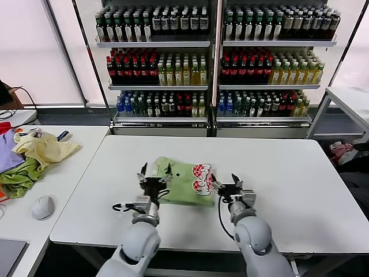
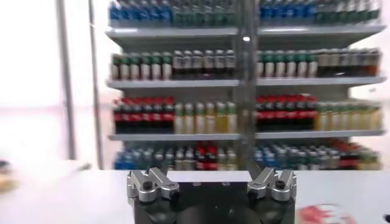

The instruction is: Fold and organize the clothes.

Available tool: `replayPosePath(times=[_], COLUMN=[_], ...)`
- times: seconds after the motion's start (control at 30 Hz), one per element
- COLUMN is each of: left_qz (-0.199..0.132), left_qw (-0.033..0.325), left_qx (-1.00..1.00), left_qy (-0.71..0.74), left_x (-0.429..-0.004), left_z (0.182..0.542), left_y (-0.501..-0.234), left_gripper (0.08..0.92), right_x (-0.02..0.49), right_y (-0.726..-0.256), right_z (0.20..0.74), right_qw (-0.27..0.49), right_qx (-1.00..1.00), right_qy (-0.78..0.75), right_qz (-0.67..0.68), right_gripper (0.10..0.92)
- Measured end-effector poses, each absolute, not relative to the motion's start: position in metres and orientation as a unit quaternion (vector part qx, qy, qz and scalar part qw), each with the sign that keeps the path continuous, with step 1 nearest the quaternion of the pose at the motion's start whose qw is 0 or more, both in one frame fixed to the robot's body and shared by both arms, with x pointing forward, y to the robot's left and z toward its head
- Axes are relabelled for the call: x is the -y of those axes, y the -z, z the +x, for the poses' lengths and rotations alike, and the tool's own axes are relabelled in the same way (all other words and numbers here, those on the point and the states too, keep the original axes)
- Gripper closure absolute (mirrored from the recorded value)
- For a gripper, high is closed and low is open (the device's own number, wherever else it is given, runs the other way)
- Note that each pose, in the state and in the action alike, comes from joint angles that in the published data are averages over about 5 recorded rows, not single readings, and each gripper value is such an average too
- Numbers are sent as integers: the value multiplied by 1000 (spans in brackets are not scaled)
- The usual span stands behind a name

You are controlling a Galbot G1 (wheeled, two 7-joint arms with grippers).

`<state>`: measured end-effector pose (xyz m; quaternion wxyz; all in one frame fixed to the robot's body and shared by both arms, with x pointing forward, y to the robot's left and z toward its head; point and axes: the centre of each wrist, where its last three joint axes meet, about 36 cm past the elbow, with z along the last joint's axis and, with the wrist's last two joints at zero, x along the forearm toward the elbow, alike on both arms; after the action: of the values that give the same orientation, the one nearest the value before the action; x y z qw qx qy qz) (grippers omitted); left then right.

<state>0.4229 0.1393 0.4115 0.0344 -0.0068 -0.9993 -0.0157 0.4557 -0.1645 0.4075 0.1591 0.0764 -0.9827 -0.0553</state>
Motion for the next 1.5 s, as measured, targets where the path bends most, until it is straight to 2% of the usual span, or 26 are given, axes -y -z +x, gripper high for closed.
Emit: replayPosePath(times=[0.17, 0.27, 0.47, 0.7, 1.03, 1.27, 1.37, 1.5], left_qz=[18, 26, 41, 48, 47, 41, 38, 34], left_qw=[27, 25, 24, 27, 29, 35, 36, 36], left_qx=[999, 998, 997, 996, 996, 995, 995, 995], left_qy=[36, 45, 59, 66, 76, 80, 81, 83], left_x=[-163, -171, -183, -187, -186, -181, -177, -173], left_z=[413, 408, 402, 396, 389, 383, 380, 376], left_y=[-410, -410, -410, -409, -409, -408, -406, -405], left_gripper=[177, 177, 177, 177, 177, 177, 177, 177], right_x=[137, 125, 116, 123, 186, 264, 292, 317], right_y=[-398, -393, -386, -388, -401, -409, -412, -413], right_z=[474, 481, 488, 497, 515, 530, 533, 528], right_qw=[184, 200, 221, 222, 202, 182, 171, 148], right_qx=[978, 974, 971, 971, 978, 978, 978, 980], right_qy=[55, 54, 50, 40, -21, -91, -114, -134], right_qz=[84, 87, 81, 75, 58, 42, 36, 27], right_gripper=[200, 226, 375, 591, 853, 867, 820, 704])
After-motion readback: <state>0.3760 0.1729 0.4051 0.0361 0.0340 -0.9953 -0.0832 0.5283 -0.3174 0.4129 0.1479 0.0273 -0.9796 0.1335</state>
